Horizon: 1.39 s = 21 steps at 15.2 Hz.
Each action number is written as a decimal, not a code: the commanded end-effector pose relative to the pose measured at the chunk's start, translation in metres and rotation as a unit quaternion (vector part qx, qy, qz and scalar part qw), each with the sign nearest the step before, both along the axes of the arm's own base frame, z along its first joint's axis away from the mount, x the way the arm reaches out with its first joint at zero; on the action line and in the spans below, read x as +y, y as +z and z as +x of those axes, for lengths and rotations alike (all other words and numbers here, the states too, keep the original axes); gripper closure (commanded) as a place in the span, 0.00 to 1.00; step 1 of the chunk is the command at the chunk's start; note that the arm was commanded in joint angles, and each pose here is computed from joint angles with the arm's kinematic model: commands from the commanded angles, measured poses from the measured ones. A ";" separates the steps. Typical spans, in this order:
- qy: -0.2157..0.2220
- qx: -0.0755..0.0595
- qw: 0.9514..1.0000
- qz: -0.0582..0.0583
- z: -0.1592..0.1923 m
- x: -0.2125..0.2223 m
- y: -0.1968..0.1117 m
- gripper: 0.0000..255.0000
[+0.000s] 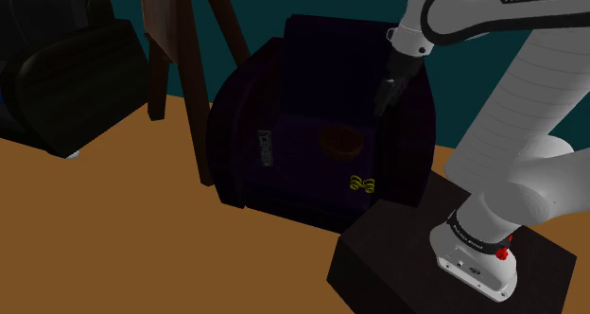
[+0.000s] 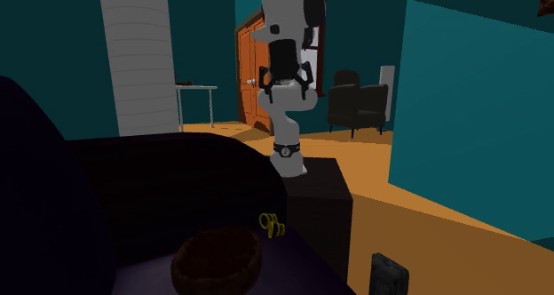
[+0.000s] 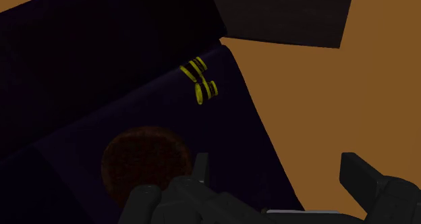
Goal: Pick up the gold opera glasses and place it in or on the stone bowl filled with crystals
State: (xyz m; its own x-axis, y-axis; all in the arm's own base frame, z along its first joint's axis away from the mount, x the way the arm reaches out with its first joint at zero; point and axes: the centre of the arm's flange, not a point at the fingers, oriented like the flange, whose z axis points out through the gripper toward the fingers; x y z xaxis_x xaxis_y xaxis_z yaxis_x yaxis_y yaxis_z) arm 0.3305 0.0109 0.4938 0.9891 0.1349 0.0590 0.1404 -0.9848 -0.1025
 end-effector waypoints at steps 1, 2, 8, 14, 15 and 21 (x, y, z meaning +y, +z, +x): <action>0.003 0.005 1.000 0.002 0.004 -0.005 -0.025 0.00; 0.004 0.007 1.000 0.003 0.007 -0.007 -0.038 0.00; 0.011 0.023 1.000 0.008 0.023 -0.018 -0.116 0.00; 0.019 0.039 0.999 0.014 0.037 -0.028 -0.195 0.00; 0.020 0.042 0.999 0.015 0.039 -0.029 -0.208 0.00; 0.027 0.058 0.998 0.021 0.050 -0.038 -0.287 0.00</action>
State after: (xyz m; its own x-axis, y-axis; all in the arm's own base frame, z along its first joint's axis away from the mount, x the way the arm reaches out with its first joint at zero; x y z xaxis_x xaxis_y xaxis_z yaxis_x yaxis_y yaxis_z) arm 0.3814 -0.0264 0.2196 0.9815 0.1865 -0.0435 0.1775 -0.9710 -0.1600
